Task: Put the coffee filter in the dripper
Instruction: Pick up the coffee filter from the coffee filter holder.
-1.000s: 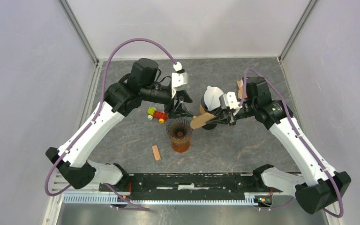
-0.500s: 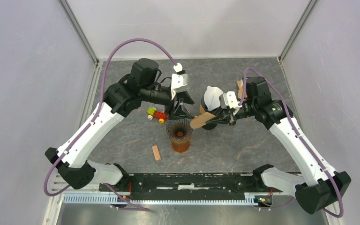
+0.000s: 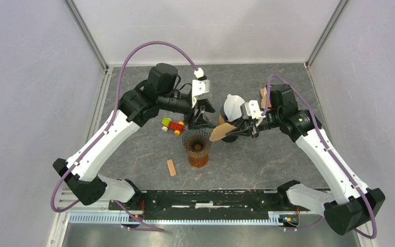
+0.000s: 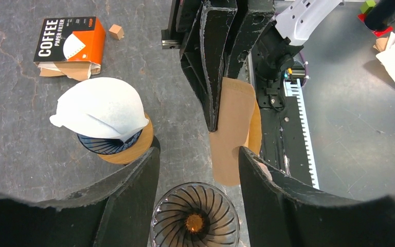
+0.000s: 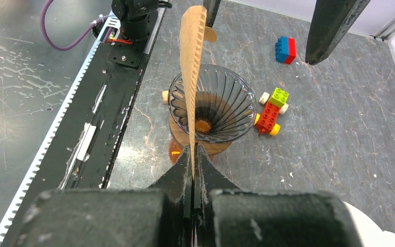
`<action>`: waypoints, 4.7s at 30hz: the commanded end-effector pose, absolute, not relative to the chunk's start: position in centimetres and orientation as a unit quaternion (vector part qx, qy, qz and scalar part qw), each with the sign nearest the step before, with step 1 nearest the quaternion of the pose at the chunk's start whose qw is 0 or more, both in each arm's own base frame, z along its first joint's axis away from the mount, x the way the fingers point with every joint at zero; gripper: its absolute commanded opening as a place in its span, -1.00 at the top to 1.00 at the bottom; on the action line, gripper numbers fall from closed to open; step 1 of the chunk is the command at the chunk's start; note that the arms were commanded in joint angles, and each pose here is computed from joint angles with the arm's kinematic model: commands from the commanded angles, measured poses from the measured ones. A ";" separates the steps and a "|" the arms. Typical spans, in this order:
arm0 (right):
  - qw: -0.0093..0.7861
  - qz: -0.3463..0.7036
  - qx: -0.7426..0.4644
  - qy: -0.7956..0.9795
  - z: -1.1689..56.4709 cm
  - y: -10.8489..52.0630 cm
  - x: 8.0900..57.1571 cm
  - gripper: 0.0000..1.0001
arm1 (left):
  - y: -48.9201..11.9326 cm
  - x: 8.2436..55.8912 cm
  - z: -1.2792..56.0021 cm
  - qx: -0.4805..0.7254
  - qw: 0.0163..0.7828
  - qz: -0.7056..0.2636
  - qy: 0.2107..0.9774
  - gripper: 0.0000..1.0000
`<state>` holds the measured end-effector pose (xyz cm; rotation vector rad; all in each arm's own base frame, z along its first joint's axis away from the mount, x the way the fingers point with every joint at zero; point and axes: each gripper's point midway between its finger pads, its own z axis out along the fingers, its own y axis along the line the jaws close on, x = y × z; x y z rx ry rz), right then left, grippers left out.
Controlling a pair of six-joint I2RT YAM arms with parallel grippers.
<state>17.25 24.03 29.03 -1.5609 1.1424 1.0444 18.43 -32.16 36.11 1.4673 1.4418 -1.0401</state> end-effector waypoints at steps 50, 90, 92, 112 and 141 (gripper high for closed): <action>0.472 0.405 -0.631 0.464 30.3 24.2 18.1 1.00 | -32.2 18.6 36.9 0.592 0.423 -0.403 0.555 -0.29; 0.479 0.431 -0.614 0.457 31.5 24.9 18.4 1.00 | -33.8 16.8 33.2 0.573 0.368 -0.486 0.549 0.40; 0.476 0.433 -0.613 0.459 31.3 25.0 18.4 1.00 | -34.0 16.9 33.8 0.570 0.372 -0.488 0.547 0.67; 0.473 0.426 -0.610 0.471 30.9 24.8 18.8 1.00 | -33.3 17.0 34.5 0.569 0.385 -0.472 0.552 0.95; 0.640 0.243 -0.381 0.621 41.9 27.5 32.0 -0.78 | -28.9 34.4 39.4 -0.031 0.519 -0.293 0.802 0.95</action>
